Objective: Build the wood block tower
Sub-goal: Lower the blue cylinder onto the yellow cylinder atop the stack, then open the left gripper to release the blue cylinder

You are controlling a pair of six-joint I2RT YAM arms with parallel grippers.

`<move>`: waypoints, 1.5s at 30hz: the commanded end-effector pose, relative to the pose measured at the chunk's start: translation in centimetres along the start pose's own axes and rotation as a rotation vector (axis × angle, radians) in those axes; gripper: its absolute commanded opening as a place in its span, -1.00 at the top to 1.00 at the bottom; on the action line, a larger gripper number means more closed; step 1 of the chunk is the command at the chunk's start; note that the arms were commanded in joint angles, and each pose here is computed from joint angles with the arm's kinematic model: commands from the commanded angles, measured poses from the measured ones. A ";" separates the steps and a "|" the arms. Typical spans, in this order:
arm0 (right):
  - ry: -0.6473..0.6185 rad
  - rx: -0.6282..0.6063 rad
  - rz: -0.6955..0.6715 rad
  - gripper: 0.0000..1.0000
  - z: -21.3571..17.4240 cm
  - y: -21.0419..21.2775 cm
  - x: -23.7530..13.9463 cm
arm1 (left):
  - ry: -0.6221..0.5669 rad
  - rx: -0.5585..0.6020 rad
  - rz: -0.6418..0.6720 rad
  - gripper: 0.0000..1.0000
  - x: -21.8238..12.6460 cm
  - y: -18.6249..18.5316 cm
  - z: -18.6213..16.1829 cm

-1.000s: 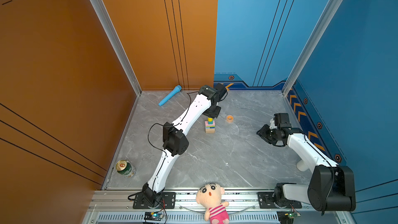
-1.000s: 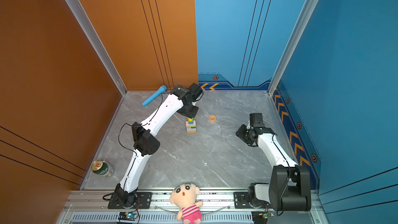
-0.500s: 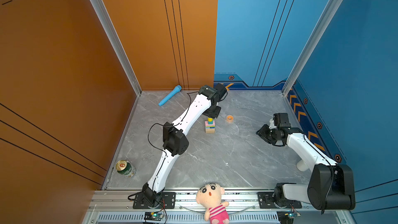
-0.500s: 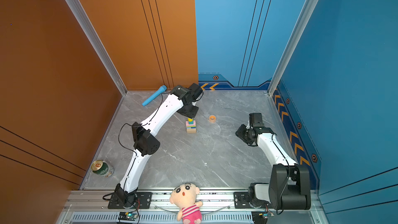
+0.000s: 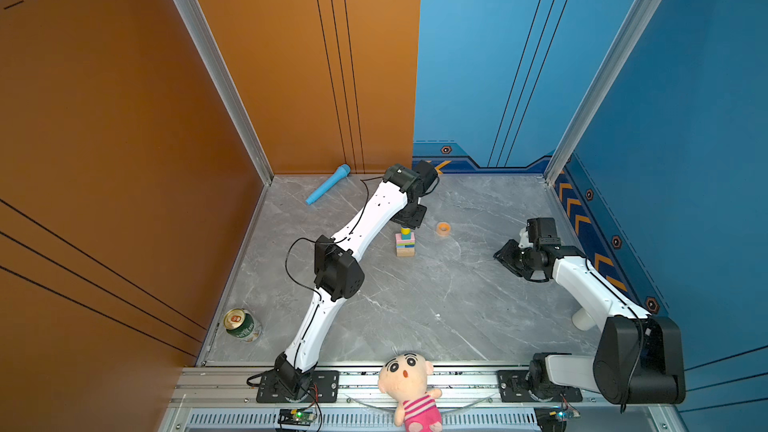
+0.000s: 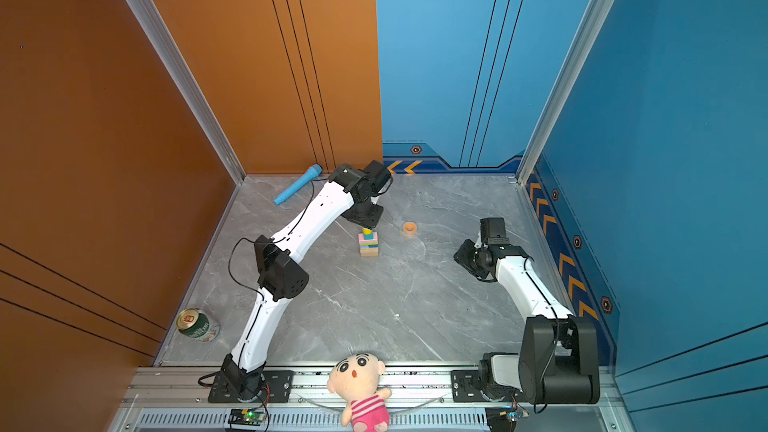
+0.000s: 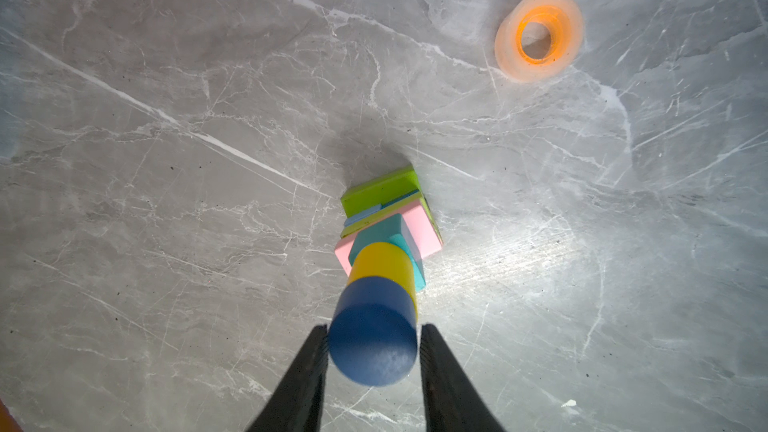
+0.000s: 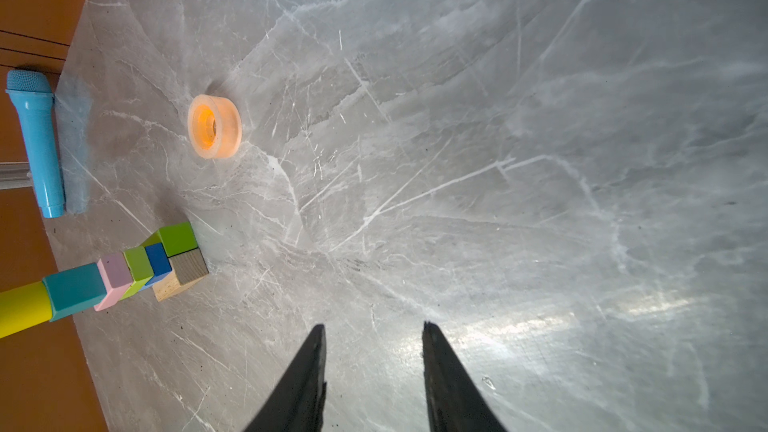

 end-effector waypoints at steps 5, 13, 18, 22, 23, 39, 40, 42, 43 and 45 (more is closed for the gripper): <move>-0.031 0.007 0.004 0.20 0.8 0.6 -0.4 | 0.039 -0.012 -0.001 0.12 0.8 0.1 -0.5; -0.032 0.007 0.003 0.20 0.7 0.6 -0.5 | 0.024 -0.014 0.005 -0.05 0.2 0.3 -0.3; -0.035 0.005 0.006 0.20 0.7 0.6 -0.6 | 0.004 -0.016 -0.015 -0.24 -0.8 0.2 -0.2; -0.040 0.003 -0.001 0.18 0.6 0.5 -0.8 | -0.021 -0.019 -0.021 -0.36 -1.8 0.4 0.0; -0.040 0.003 -0.002 0.18 0.6 0.5 -0.8 | -0.028 -0.017 -0.024 -0.40 -2.1 0.3 0.0; -0.079 -0.027 0.010 -0.13 1.2 1.1 -3.2 | -0.144 0.018 -0.063 -0.81 -7.5 1.4 0.1; -0.080 -0.027 0.011 -0.17 1.2 1.2 -3.2 | -0.146 0.020 -0.067 -0.82 -7.6 1.4 0.0; -0.086 -0.029 0.018 -0.31 1.3 1.4 -3.5 | -0.150 0.025 -0.074 -0.83 -7.9 1.4 -0.1; -0.088 -0.029 0.021 -0.37 1.3 1.4 -3.6 | -0.155 0.027 -0.077 -0.84 -8.1 1.4 -0.1; -0.094 -0.031 0.026 -0.51 1.3 1.6 -3.9 | -0.165 0.027 -0.086 -0.85 -8.4 1.5 -0.2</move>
Point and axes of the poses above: each gripper's point midway between its finger pads, its own x axis out along the fingers, its own y axis along the line the jaws close on, z = x × y, the point moved 4 cm from there along -x, back along the fingers, and after that the axes turned 1 degree about -x, right-handed, at the moved point
